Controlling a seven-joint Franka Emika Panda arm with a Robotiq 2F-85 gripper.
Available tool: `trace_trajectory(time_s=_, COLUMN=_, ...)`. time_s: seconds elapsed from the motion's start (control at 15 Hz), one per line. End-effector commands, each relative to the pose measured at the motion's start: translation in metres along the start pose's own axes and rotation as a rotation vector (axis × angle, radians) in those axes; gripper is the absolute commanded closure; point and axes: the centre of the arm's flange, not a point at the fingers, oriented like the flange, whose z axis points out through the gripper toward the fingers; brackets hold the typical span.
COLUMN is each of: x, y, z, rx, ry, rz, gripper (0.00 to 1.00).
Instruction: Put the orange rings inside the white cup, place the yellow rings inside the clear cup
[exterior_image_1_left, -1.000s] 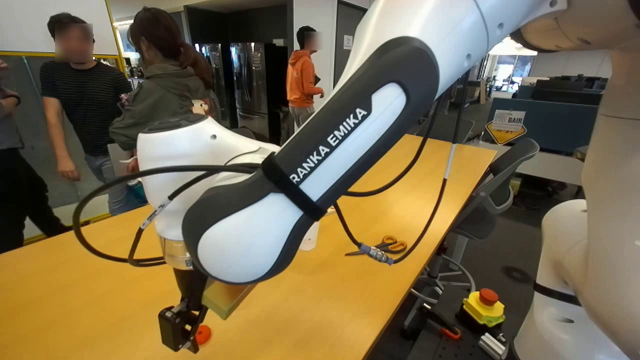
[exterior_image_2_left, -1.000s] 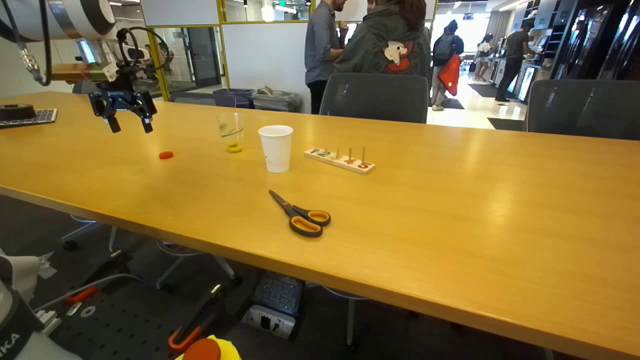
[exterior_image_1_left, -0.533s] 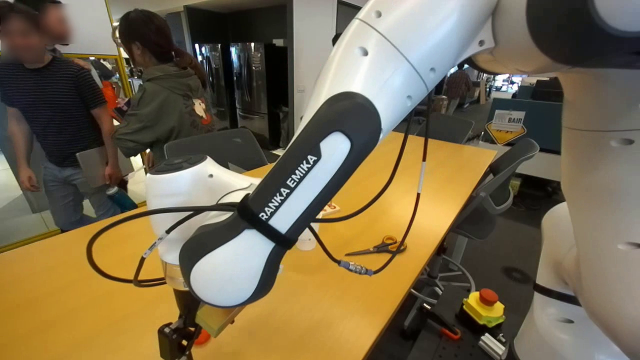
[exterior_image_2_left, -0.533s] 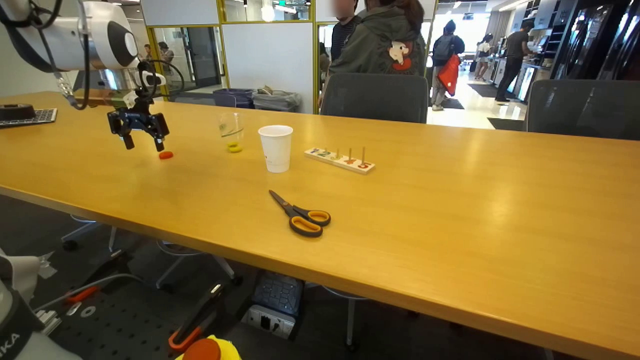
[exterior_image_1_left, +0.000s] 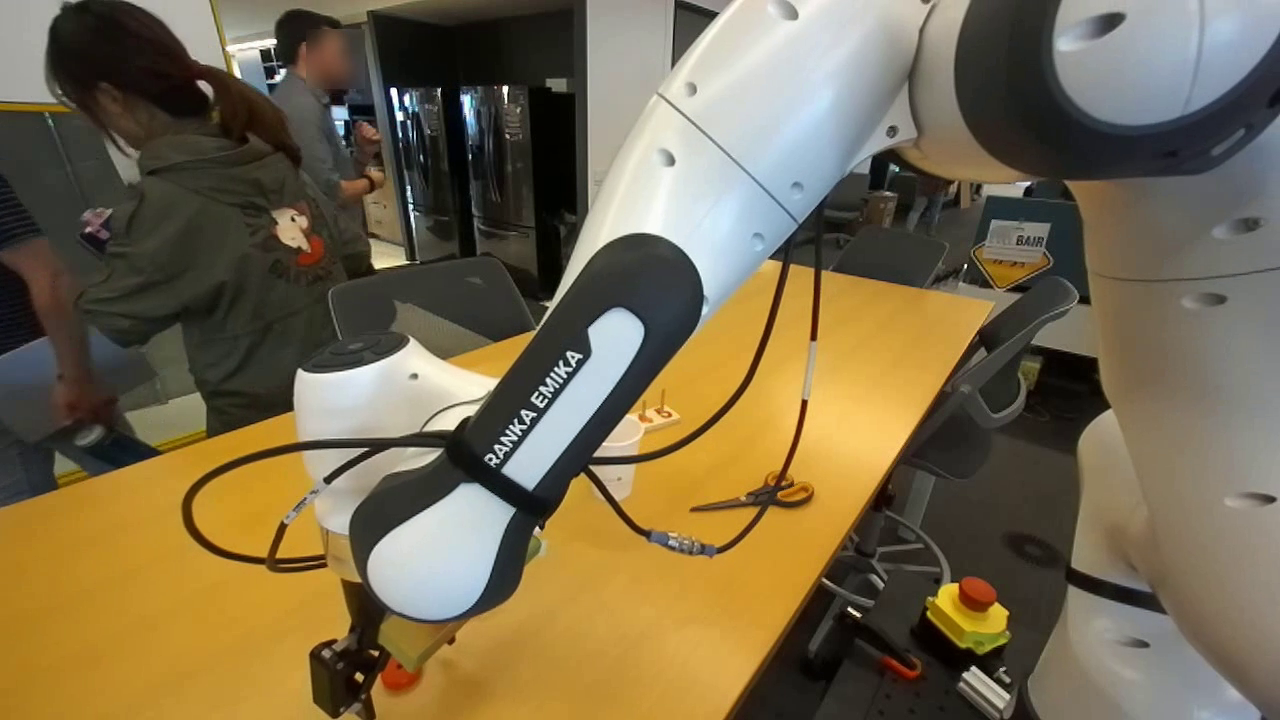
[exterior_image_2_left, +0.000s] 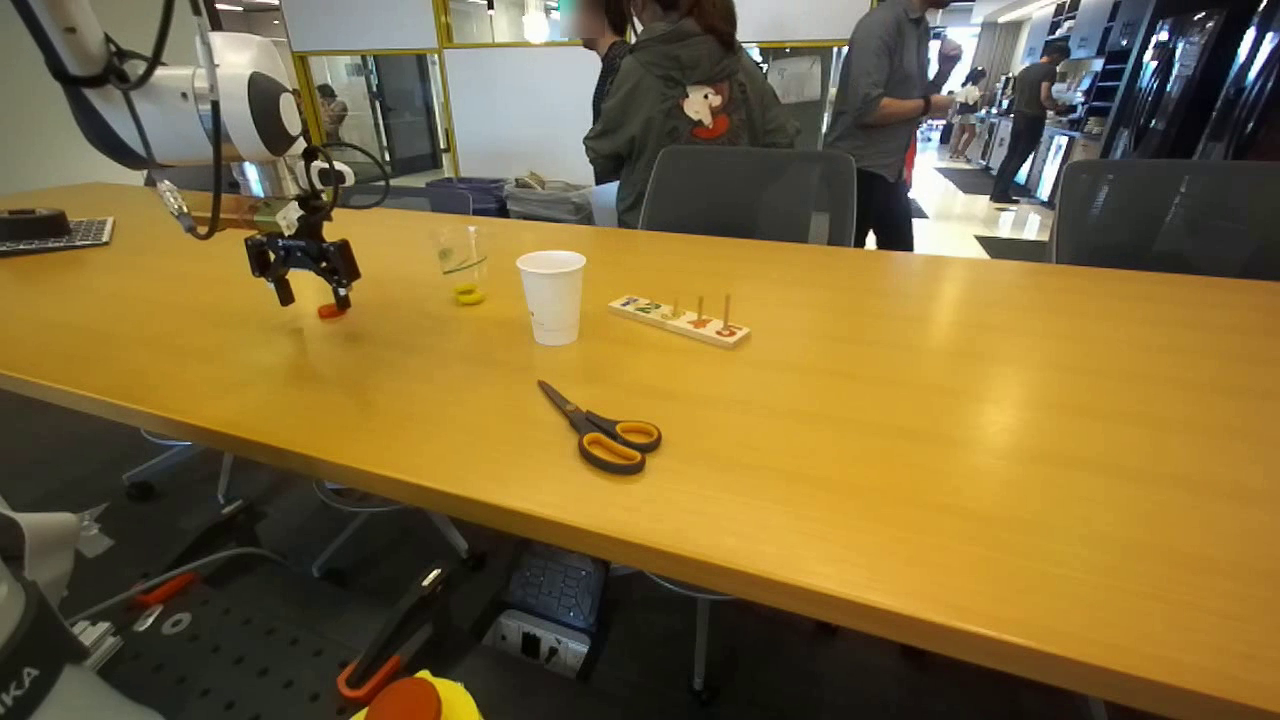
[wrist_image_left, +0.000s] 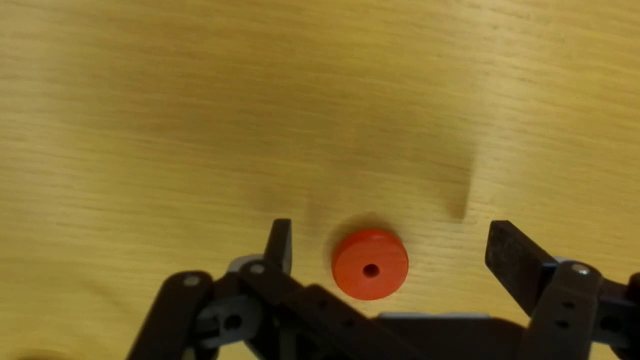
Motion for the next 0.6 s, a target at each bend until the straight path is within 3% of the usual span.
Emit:
trace_trajectory(time_s=0.0, x=0.0067, y=-0.0074, z=-0.0008, rx=-0.018, ry=0.064, rz=0.001, gripper=0.0)
trace_trajectory(time_s=0.53, x=0.0093, y=-0.0066, z=0.0076, rx=-0.021, ry=0.062, rz=-0.005, gripper=0.0)
